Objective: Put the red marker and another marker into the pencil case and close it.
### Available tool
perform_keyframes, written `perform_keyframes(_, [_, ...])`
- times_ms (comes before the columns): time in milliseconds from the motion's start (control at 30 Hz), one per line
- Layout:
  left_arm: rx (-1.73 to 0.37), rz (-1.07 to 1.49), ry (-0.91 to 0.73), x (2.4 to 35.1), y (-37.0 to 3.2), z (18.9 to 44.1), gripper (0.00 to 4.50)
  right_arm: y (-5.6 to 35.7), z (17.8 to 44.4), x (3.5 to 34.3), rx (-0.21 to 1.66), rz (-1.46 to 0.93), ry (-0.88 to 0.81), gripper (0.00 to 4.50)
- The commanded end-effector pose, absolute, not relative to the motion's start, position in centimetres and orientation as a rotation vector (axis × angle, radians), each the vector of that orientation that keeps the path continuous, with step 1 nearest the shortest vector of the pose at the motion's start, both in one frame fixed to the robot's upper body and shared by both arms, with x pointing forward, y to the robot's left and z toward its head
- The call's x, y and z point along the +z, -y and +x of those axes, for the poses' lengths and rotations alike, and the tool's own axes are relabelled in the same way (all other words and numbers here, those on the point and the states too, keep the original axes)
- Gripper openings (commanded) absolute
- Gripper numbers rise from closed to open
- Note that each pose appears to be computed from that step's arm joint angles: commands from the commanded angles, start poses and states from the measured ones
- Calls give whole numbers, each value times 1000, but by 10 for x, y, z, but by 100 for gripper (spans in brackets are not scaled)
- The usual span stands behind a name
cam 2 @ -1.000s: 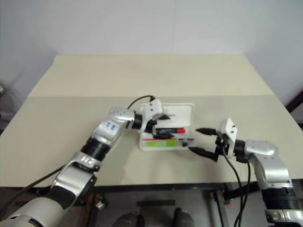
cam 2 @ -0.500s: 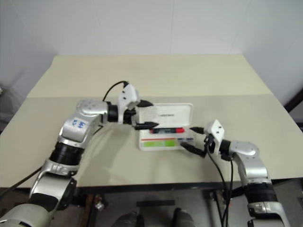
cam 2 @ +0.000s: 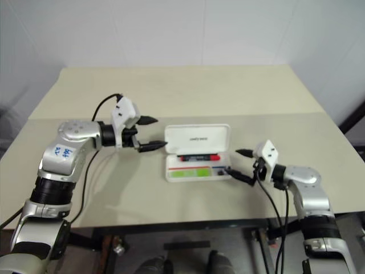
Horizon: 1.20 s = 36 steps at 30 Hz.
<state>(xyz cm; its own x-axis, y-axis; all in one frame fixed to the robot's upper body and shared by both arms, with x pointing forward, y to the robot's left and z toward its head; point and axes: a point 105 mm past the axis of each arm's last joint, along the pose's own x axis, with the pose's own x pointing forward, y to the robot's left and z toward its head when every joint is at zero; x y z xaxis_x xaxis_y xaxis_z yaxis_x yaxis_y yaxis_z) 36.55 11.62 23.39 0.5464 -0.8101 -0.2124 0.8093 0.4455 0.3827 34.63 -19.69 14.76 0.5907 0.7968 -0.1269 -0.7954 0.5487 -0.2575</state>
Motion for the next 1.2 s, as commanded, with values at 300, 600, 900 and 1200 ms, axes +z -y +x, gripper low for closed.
perform_keyframes(300, [-887, 450, 140, 253, -179, 398, 448, 203, 322, 180, 1084, -363, 44, 450])
perform_keyframes(600, [-932, 264, 165, 259, -171, 422, 194, 194, 323, 199, 1095, -384, 104, 450])
perform_keyframes(900, [-912, 173, 96, 243, -158, 437, 2, 197, 320, 224, 1090, -274, 153, 450])
perform_keyframes(1200, [-739, 133, 82, 236, -162, 454, 2, 199, 323, 237, 1063, -284, 174, 450])
